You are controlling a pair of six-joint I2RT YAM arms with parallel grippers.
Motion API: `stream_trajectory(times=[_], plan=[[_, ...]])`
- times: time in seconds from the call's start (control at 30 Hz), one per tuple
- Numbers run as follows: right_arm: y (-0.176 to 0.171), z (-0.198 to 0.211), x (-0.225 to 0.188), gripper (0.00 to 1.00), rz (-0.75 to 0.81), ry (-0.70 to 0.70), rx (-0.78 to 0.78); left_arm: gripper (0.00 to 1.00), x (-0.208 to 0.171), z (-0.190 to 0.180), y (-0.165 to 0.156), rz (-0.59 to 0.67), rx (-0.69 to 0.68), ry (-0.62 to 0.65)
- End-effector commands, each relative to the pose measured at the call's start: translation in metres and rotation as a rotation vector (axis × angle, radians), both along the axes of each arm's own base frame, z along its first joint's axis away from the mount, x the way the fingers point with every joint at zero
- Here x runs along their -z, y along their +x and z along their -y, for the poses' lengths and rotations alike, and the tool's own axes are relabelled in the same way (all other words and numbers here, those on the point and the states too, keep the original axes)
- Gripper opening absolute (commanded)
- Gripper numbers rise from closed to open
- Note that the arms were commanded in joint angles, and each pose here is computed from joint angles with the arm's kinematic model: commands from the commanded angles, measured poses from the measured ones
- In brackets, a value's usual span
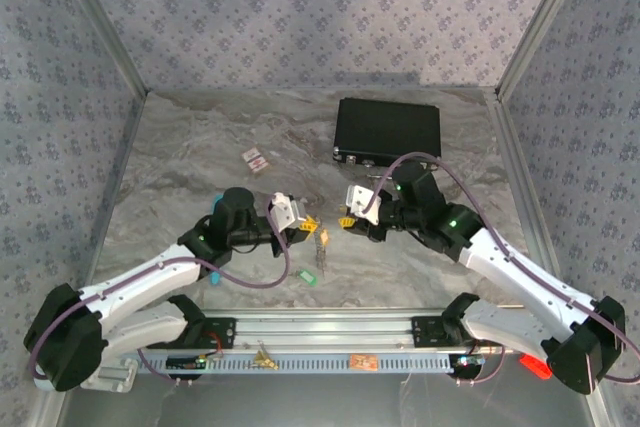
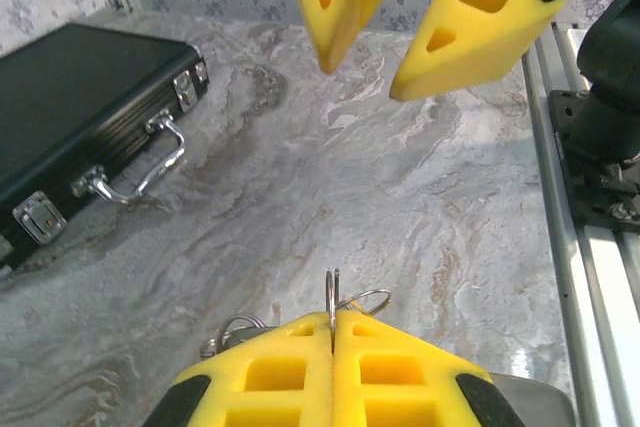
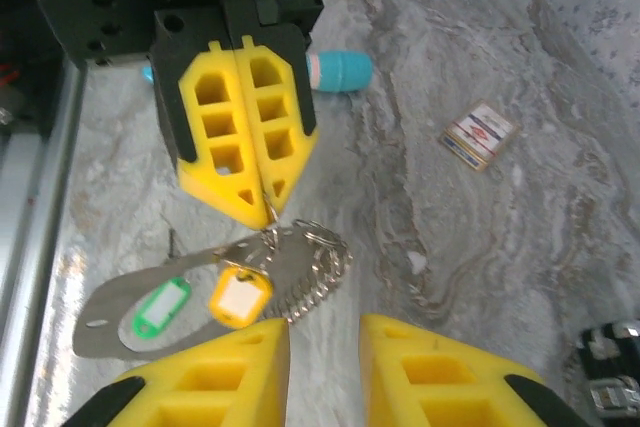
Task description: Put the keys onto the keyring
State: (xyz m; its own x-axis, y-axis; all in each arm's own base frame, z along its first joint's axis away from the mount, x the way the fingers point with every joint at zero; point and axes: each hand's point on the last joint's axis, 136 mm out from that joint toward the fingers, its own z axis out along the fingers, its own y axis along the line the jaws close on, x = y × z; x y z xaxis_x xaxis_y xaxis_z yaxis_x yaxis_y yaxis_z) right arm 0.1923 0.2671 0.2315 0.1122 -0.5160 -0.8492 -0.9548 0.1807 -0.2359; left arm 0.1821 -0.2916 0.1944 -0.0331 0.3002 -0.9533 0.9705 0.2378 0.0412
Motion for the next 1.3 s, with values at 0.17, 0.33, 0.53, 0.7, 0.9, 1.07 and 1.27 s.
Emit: stream_trajectory(times=[0.17,0.33,0.53,0.7,0.9,1.07,1.27], plan=[[-0.009,-0.014,0.004,0.30,-0.124,0.125,-0.034,0.00,-0.040,0.009,-0.006,0.214,0.080,-0.114],[-0.006,-0.019,0.006,0.30,-0.124,0.143,-0.040,0.00,-0.039,0.010,-0.011,0.221,0.110,-0.122],[-0.006,-0.024,0.007,0.26,-0.129,0.146,-0.060,0.00,-0.039,0.011,-0.014,0.220,0.119,-0.120],[-0.009,-0.028,0.008,0.24,-0.142,0.147,-0.087,0.00,-0.039,0.012,-0.014,0.221,0.122,-0.124],[-0.012,-0.031,0.010,0.24,-0.144,0.135,-0.101,0.00,-0.040,0.013,-0.016,0.219,0.129,-0.129],[-0.010,-0.033,0.009,0.21,-0.138,0.138,-0.107,0.00,-0.042,0.013,-0.019,0.220,0.143,-0.142],[-0.010,-0.037,0.007,0.15,-0.140,0.149,-0.117,0.00,-0.043,0.014,-0.020,0.218,0.151,-0.150]])
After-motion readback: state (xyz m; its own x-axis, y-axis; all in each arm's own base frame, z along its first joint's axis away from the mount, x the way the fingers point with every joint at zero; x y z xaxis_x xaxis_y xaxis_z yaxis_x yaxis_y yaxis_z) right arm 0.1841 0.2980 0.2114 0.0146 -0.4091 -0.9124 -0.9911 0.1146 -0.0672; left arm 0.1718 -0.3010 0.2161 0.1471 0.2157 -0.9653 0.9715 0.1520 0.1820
